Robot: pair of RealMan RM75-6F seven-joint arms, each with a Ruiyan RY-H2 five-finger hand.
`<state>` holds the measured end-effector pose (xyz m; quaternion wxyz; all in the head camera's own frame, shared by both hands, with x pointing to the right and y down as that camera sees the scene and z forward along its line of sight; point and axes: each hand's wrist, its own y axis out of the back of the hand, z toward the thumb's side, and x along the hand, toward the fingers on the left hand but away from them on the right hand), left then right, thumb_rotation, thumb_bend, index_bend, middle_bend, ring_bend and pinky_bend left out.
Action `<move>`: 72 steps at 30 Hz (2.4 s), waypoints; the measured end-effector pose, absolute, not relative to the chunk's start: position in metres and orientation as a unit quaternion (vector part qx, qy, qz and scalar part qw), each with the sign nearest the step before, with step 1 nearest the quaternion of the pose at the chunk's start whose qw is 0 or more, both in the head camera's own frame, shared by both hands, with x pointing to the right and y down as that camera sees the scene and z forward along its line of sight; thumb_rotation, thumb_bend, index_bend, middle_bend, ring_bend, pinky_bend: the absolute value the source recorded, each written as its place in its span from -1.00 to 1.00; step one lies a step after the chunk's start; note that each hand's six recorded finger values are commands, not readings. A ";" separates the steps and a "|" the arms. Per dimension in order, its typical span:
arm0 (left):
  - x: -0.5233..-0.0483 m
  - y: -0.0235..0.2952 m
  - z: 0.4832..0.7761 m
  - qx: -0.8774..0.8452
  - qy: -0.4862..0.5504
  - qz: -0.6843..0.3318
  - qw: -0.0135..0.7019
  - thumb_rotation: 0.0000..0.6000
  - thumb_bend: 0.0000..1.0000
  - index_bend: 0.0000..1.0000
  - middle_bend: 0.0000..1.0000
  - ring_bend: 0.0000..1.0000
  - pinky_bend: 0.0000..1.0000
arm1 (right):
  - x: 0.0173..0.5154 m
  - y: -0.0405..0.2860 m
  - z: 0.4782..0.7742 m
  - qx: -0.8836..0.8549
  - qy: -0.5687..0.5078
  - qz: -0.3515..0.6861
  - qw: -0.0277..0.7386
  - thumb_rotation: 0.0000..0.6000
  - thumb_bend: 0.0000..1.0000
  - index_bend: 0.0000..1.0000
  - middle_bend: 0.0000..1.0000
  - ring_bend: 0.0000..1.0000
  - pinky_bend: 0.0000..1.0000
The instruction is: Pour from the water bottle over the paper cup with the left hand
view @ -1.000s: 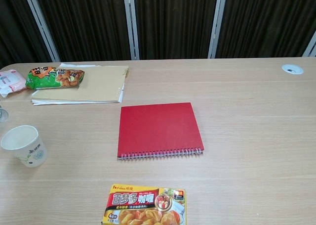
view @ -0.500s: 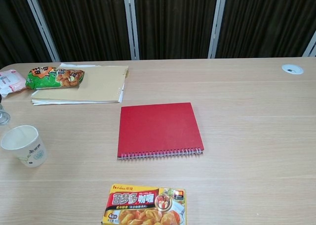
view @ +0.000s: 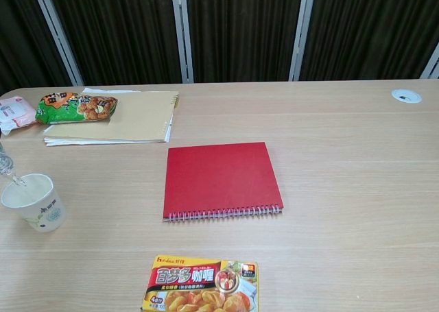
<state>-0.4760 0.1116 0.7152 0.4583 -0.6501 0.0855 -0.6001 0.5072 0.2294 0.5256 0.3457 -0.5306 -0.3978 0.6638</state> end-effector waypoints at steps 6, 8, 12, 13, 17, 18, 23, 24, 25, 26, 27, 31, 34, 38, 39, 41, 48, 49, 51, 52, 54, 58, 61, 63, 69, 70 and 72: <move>-0.475 0.112 0.715 -0.649 0.084 -0.599 0.461 1.00 -0.09 0.10 -0.01 -0.32 -0.34 | 0.507 0.229 0.526 -0.531 -0.398 0.664 0.346 1.00 -1.00 -1.00 -1.00 -1.00 -1.00; -0.475 0.112 0.716 -0.650 0.084 -0.599 0.461 1.00 -0.09 0.10 -0.01 -0.32 -0.34 | 0.507 0.229 0.526 -0.531 -0.397 0.664 0.346 1.00 -1.00 -1.00 -1.00 -1.00 -1.00; -0.475 0.113 0.716 -0.653 0.088 -0.597 0.457 1.00 -0.09 0.10 -0.01 -0.32 -0.34 | 0.508 0.229 0.526 -0.530 -0.398 0.665 0.345 1.00 -1.00 -1.00 -1.00 -1.00 -1.00; -0.475 0.113 0.716 -0.654 0.089 -0.596 0.457 1.00 -0.09 0.10 -0.01 -0.32 -0.34 | 0.508 0.229 0.526 -0.530 -0.398 0.665 0.345 1.00 -1.00 -1.00 -1.00 -1.00 -1.00; -0.476 0.113 0.714 -0.658 0.095 -0.591 0.458 1.00 -0.11 0.10 -0.01 -0.32 -0.34 | 0.508 0.230 0.526 -0.530 -0.397 0.665 0.345 1.00 -1.00 -1.00 -1.00 -1.00 -1.00; -0.476 0.114 0.714 -0.660 0.098 -0.588 0.457 1.00 -0.11 0.10 -0.01 -0.32 -0.34 | 0.508 0.230 0.526 -0.530 -0.397 0.665 0.345 1.00 -1.00 -1.00 -1.00 -1.00 -1.00; -0.475 0.115 0.711 -0.678 0.121 -0.575 0.441 1.00 -0.11 0.10 -0.01 -0.32 -0.34 | 0.507 0.230 0.527 -0.530 -0.396 0.666 0.345 1.00 -1.00 -1.00 -1.00 -1.00 -1.00; -0.475 0.115 0.710 -0.685 0.128 -0.571 0.434 1.00 -0.12 0.10 -0.01 -0.32 -0.34 | 0.507 0.230 0.527 -0.530 -0.396 0.666 0.345 1.00 -1.00 -1.00 -1.00 -1.00 -1.00; -0.476 0.116 0.709 -0.692 0.137 -0.568 0.425 1.00 -0.12 0.10 -0.01 -0.32 -0.34 | 0.507 0.230 0.527 -0.530 -0.395 0.666 0.345 1.00 -1.00 -1.00 -1.00 -1.00 -1.00; -0.476 0.116 0.709 -0.695 0.141 -0.566 0.421 1.00 -0.12 0.10 -0.01 -0.32 -0.34 | 0.507 0.230 0.527 -0.530 -0.395 0.667 0.345 1.00 -1.00 -1.00 -1.00 -1.00 -1.00; -0.476 0.116 0.708 -0.703 0.150 -0.561 0.411 1.00 -0.12 0.10 -0.01 -0.32 -0.34 | 0.507 0.230 0.528 -0.530 -0.394 0.667 0.345 1.00 -1.00 -1.00 -1.00 -1.00 -1.00; -0.477 0.117 0.704 -0.727 0.185 -0.543 0.377 1.00 -0.11 0.10 -0.01 -0.32 -0.33 | 0.507 0.230 0.528 -0.530 -0.394 0.667 0.345 1.00 -1.00 -1.00 -1.00 -1.00 -1.00; -0.476 0.116 0.699 -0.748 0.220 -0.524 0.344 1.00 -0.12 0.11 -0.01 -0.32 -0.33 | 0.506 0.230 0.528 -0.531 -0.393 0.667 0.345 1.00 -1.00 -1.00 -1.00 -1.00 -1.00; -0.472 0.113 0.693 -0.778 0.274 -0.490 0.283 1.00 -0.15 0.11 -0.01 -0.32 -0.33 | 0.505 0.230 0.529 -0.532 -0.392 0.666 0.345 1.00 -1.00 -1.00 -1.00 -1.00 -1.00; -0.469 0.111 0.690 -0.788 0.292 -0.476 0.260 1.00 -0.16 0.11 -0.01 -0.32 -0.33 | 0.505 0.230 0.529 -0.532 -0.392 0.666 0.345 1.00 -1.00 -1.00 -1.00 -1.00 -1.00; -0.462 0.108 0.686 -0.803 0.319 -0.451 0.224 1.00 -0.17 0.11 -0.01 -0.32 -0.33 | 0.504 0.229 0.528 -0.532 -0.392 0.666 0.345 1.00 -1.00 -1.00 -1.00 -1.00 -1.00; -0.408 0.099 0.664 -0.852 0.383 -0.343 0.102 1.00 -0.17 0.11 -0.01 -0.32 -0.33 | 0.504 0.229 0.530 -0.534 -0.390 0.667 0.343 1.00 -1.00 -1.00 -1.00 -1.00 -1.00; -0.399 0.099 0.661 -0.856 0.388 -0.330 0.090 1.00 -0.17 0.11 -0.01 -0.32 -0.33 | 0.505 0.229 0.530 -0.533 -0.390 0.667 0.343 1.00 -1.00 -1.00 -1.00 -1.00 -1.00; -0.376 0.097 0.656 -0.865 0.398 -0.300 0.061 1.00 -0.17 0.11 -0.01 -0.32 -0.33 | 0.505 0.229 0.530 -0.533 -0.391 0.667 0.343 1.00 -1.00 -1.00 -1.00 -1.00 -1.00; -0.365 0.097 0.654 -0.868 0.402 -0.289 0.049 1.00 -0.17 0.11 -0.01 -0.32 -0.33 | 0.505 0.229 0.530 -0.533 -0.392 0.667 0.343 1.00 -1.00 -1.00 -1.00 -1.00 -1.00; -0.341 0.096 0.650 -0.872 0.408 -0.268 0.026 1.00 -0.18 0.11 -0.01 -0.32 -0.33 | 0.506 0.229 0.529 -0.533 -0.392 0.667 0.342 1.00 -1.00 -1.00 -1.00 -1.00 -1.00; -0.301 0.097 0.655 -0.875 0.412 -0.254 -0.004 1.00 -0.18 0.11 -0.01 -0.32 -0.33 | 0.507 0.229 0.529 -0.534 -0.393 0.667 0.339 1.00 -1.00 -1.00 -1.00 -1.00 -1.00; -0.270 0.103 0.666 -0.876 0.409 -0.254 -0.029 1.00 -0.18 0.11 -0.01 -0.32 -0.33 | 0.510 0.229 0.530 -0.534 -0.395 0.668 0.335 1.00 -1.00 -1.00 -1.00 -1.00 -1.00; -0.250 0.109 0.674 -0.877 0.405 -0.255 -0.045 1.00 -0.18 0.11 -0.01 -0.32 -0.33 | 0.512 0.229 0.530 -0.534 -0.395 0.669 0.333 1.00 -1.00 -1.00 -1.00 -1.00 -1.00; -0.210 0.125 0.696 -0.876 0.397 -0.260 -0.089 1.00 -0.18 0.11 -0.01 -0.32 -0.33 | 0.517 0.229 0.532 -0.535 -0.395 0.673 0.325 1.00 -1.00 -1.00 -1.00 -1.00 -1.00; -0.206 0.127 0.700 -0.875 0.397 -0.262 -0.093 1.00 -0.18 0.11 -0.01 -0.32 -0.33 | 0.517 0.229 0.533 -0.535 -0.394 0.673 0.324 1.00 -1.00 -1.00 -1.00 -1.00 -1.00; -0.199 0.131 0.708 -0.872 0.398 -0.265 -0.103 1.00 -0.18 0.11 -0.01 -0.32 -0.33 | 0.518 0.230 0.534 -0.537 -0.393 0.674 0.321 1.00 -1.00 -1.00 -1.00 -1.00 -1.00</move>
